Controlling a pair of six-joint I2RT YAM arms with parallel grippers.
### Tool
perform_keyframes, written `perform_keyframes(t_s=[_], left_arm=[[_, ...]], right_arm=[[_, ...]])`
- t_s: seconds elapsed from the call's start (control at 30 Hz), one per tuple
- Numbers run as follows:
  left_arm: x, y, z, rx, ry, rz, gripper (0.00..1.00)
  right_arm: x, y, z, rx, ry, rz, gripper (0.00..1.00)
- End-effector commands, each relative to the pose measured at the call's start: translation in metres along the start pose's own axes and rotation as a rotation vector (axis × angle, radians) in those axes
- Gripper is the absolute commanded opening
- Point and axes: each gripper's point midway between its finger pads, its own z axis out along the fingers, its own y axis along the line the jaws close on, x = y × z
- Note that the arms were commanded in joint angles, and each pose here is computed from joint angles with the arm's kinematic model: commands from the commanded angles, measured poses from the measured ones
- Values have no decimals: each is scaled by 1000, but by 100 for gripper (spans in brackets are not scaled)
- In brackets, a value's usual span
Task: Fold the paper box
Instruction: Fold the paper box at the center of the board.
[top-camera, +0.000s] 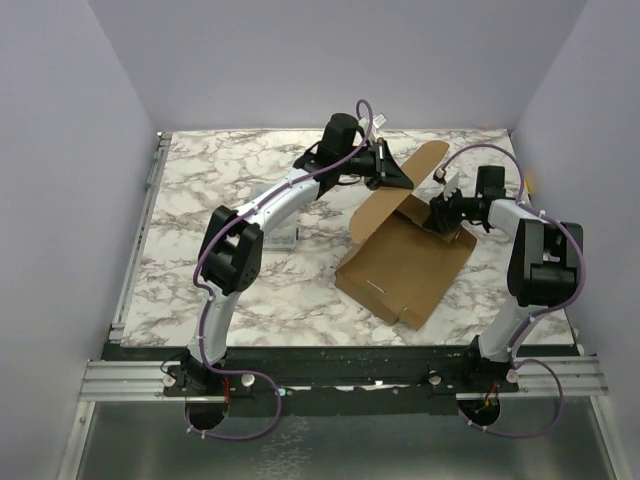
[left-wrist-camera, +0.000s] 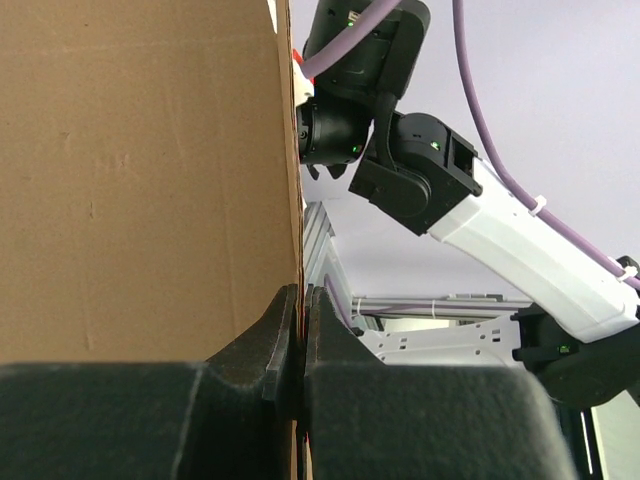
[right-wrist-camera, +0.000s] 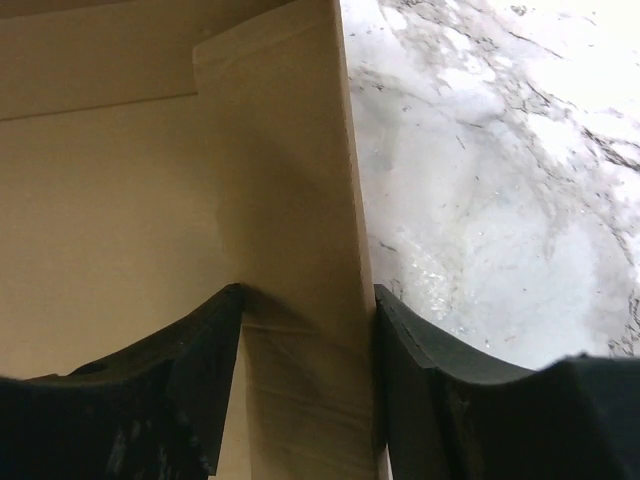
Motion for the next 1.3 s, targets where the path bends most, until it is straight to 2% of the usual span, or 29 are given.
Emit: perform_keyframes(t_s=[0.0, 0.27, 0.53, 0.73, 0.93, 1.0, 1.07, 1.17, 1.27], left_arm=[[6, -5, 4, 35, 28, 6, 0], [9, -25, 6, 135, 14, -25, 0], [18, -31, 14, 185, 26, -57, 0], [20, -40, 7, 242, -1, -89, 0], [18, -22, -15, 205, -61, -102, 0], [16, -16, -25, 187, -83, -98, 2], [16, -11, -35, 169, -103, -88, 7], [18, -10, -48, 153, -124, -51, 25], [8, -25, -68, 136, -179, 58, 36]], right_arm=[[5, 18, 4, -124, -12, 85, 53], [1, 13, 7, -100, -26, 163, 49], [-7, 6, 4, -43, -57, 160, 33], [-8, 12, 1, -39, -86, 113, 12], [-9, 16, -6, -43, -81, 67, 13], [-9, 18, -6, -55, -73, 70, 17], [-7, 20, -6, -70, -67, 78, 17], [-6, 23, -4, -89, -63, 88, 11], [-7, 24, -7, -89, -60, 77, 6]])
